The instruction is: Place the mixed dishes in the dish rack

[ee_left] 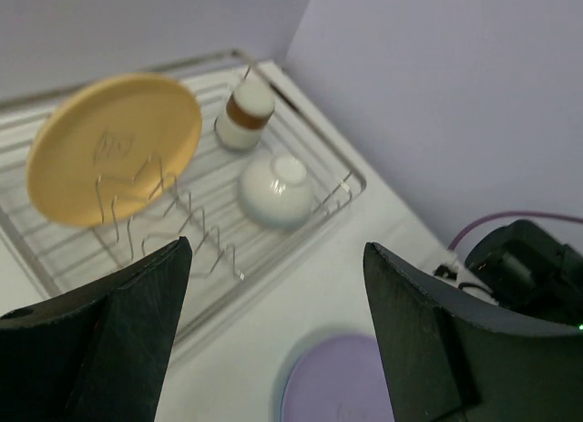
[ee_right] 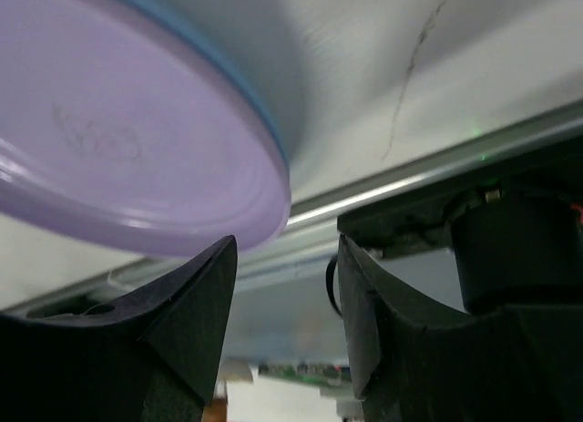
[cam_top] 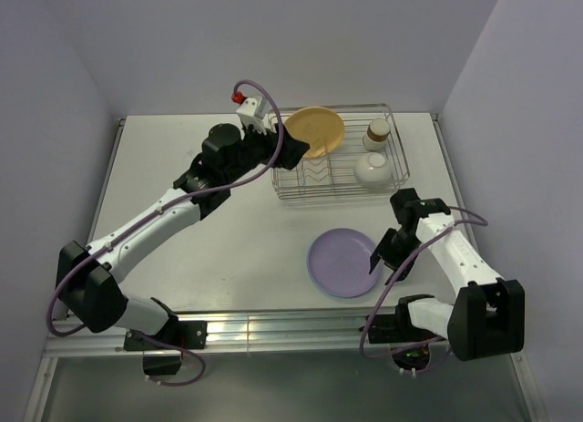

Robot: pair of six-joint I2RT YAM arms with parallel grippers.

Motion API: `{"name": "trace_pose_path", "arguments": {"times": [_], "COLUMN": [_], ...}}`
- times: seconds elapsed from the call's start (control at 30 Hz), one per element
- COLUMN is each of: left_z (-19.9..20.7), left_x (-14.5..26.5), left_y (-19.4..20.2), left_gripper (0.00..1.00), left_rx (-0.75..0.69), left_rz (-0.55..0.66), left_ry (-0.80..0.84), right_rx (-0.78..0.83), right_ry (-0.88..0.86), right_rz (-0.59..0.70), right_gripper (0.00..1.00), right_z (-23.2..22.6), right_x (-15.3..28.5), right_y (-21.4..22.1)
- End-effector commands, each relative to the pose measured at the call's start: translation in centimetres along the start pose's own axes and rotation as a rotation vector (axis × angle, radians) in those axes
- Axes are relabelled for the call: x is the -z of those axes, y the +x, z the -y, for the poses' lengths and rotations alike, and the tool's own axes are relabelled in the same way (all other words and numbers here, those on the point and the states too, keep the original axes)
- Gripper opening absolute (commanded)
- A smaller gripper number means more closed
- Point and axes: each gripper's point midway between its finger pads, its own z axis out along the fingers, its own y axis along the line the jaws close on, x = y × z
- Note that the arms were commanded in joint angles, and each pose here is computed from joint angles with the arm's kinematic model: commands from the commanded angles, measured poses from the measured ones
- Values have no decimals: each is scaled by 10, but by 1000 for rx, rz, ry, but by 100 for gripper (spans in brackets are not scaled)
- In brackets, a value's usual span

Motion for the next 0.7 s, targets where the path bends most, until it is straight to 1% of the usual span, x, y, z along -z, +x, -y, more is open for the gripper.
{"name": "trace_pose_path", "arguments": {"times": [0.0, 0.1, 0.23, 0.33, 0.43, 0.47, 0.53, 0.63, 0.67], "left_z": [11, 22, 35, 41, 40, 39, 39, 35, 33], "left_x": [25, 34, 43, 48, 54, 55, 58, 58, 57], "left_y": [-7, -19, -29, -29, -23, -21, -22, -18, -20], "left_gripper": [82, 82, 82, 82, 82, 83, 83, 84, 84], "left_rx": [36, 41, 35, 32, 32, 33, 27, 14, 12], "left_rz": [-11, 4, 4, -11, -39, -44, -38, -49, -49], "left_ry": [23, 52, 88, 101, 92, 88, 84, 64, 57], "right_rx": [-53, -76, -81, -69, -57, -54, -51, -40, -39], "right_ry": [-15, -47, -70, -69, -57, -59, -58, -70, -68], "right_rz": [146, 188, 209, 238, 265, 267, 278, 298, 307], "right_gripper": [56, 54, 51, 45, 34, 24, 19, 0, 0], "right_z": [1, 0, -6, -9, -10, -11, -12, -13, -12], "right_x": [-15, -28, -39, -43, -44, -43, -38, -29, -26], "right_y": [-23, -28, -36, -46, -53, -54, -55, -55, -56]}}
